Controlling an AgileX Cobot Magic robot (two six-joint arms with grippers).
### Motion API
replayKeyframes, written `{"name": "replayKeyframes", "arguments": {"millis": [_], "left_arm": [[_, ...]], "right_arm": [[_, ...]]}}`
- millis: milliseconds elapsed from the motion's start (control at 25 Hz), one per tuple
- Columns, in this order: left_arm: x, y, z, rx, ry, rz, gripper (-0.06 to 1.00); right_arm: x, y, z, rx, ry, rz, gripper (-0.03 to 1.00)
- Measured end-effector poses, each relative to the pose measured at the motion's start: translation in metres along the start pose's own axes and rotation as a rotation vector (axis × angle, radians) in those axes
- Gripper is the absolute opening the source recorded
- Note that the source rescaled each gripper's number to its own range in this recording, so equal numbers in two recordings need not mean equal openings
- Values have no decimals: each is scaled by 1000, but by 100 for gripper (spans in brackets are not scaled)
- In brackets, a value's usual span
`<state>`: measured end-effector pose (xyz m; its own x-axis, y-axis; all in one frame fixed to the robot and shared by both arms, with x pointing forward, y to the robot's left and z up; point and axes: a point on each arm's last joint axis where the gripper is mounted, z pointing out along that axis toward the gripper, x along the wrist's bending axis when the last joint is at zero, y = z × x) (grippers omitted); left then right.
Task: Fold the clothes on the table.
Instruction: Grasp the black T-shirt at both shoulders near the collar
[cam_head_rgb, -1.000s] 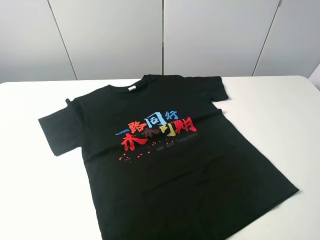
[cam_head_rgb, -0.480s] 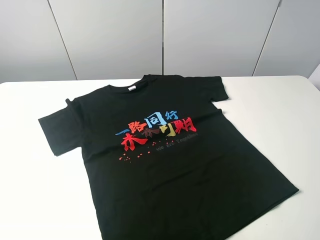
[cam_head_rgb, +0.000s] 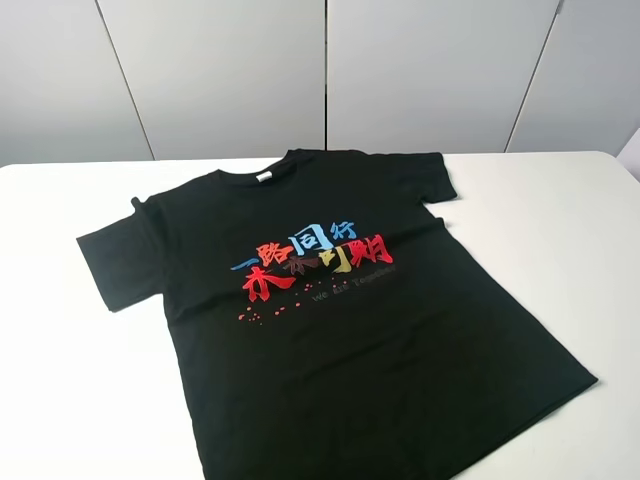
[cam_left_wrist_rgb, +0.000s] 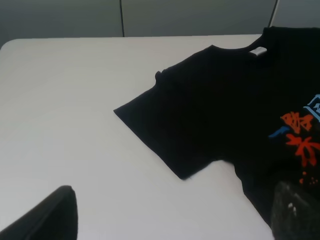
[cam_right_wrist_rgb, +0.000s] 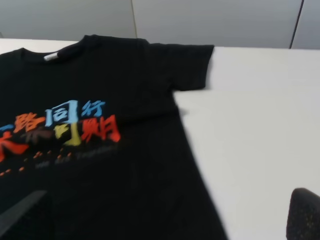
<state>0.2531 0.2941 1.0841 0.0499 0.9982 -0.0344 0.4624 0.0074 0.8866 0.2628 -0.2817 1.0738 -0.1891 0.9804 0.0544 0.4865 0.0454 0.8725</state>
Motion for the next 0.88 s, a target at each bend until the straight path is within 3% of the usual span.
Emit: {"name": "replayKeyframes", "arguments": {"millis": [240,520,680,880], "left_arm": [[4,66,43,153,-6,109,99],[5,119,114,312,-91,193,99],[1,124,171,458,-199,241,99],[-25,99,236,645,-324,348,99]], "right_arm": [[-12,65,45,38,-2,-106,100],[-19,127,128,223,153,-176,100],[-23,149,180,317,270,-245,100],[-25,165,234,392,379,-355,100]]}}
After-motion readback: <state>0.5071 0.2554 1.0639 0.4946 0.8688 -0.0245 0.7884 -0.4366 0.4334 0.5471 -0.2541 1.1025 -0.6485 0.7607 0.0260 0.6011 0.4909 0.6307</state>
